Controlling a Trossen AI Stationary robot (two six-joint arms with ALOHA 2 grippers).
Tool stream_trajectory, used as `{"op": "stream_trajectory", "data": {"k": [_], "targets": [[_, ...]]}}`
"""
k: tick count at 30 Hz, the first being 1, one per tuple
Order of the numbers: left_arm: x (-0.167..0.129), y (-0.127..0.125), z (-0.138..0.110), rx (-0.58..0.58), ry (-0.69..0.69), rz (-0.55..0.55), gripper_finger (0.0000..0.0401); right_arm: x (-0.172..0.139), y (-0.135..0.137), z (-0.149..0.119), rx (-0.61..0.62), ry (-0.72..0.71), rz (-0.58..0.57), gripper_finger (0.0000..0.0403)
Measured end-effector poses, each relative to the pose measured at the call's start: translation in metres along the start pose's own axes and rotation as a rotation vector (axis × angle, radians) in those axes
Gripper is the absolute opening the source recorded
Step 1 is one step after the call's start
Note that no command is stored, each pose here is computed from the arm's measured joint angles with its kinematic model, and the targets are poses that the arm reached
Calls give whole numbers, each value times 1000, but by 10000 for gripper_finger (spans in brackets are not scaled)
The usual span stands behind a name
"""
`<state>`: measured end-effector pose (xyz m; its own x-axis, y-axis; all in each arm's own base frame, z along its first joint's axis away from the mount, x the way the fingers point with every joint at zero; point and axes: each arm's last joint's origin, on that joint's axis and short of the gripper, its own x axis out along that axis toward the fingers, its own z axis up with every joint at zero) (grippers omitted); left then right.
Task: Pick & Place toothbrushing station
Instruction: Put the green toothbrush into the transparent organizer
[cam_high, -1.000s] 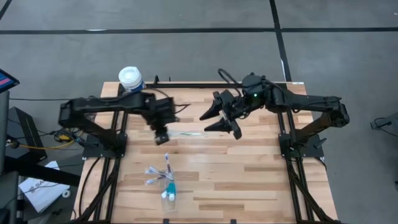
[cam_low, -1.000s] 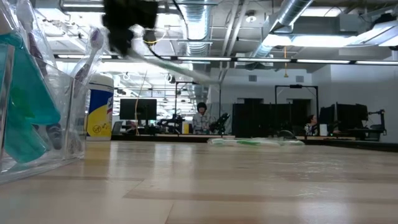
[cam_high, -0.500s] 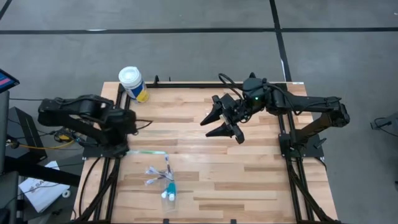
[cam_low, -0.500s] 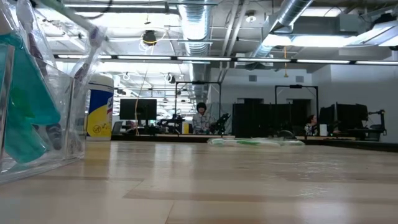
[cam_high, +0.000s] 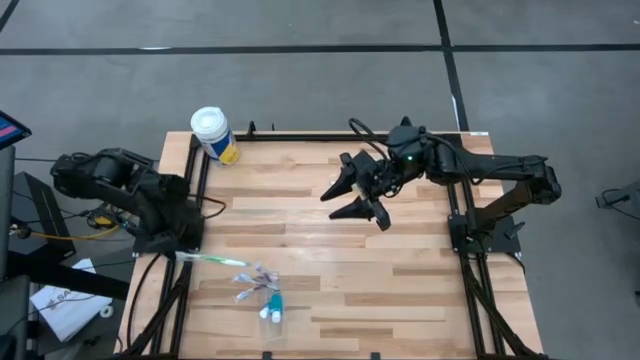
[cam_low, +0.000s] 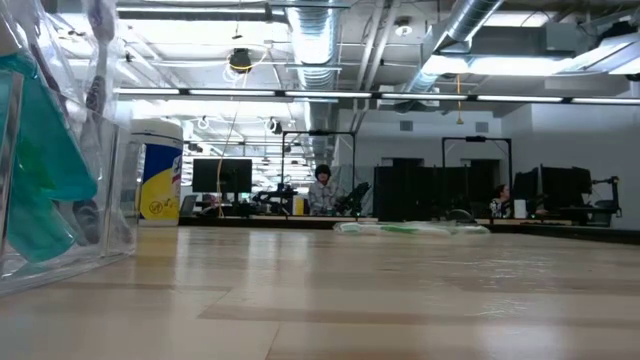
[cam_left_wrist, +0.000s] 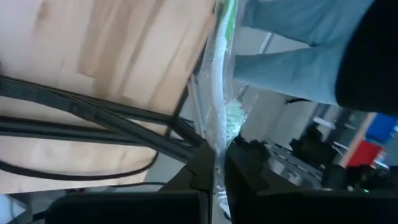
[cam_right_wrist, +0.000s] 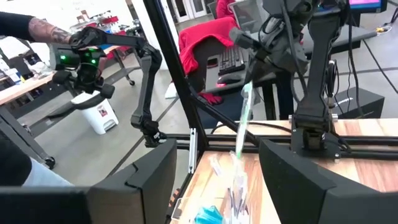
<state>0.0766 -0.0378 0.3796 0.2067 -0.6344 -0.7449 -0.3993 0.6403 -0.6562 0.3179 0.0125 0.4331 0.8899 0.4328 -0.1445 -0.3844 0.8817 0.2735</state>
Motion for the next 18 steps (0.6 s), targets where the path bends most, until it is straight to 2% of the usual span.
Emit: {"op": "stream_trajectory", "data": {"k": [5, 11, 15, 18], "targets": [[-6, 3, -12, 10, 68, -95, 10, 0, -1, 1, 32, -8, -14, 219], [-9, 2, -19, -7, 202, -198, 10, -1, -3, 1, 57, -34, -119, 219], [-5, -4, -14, -59, 303, -225, 10, 8, -10, -4, 88, -24, -184, 219], [3, -11, -7, -103, 381, -199, 10, 17, -12, -7, 87, -32, -202, 219]]}}
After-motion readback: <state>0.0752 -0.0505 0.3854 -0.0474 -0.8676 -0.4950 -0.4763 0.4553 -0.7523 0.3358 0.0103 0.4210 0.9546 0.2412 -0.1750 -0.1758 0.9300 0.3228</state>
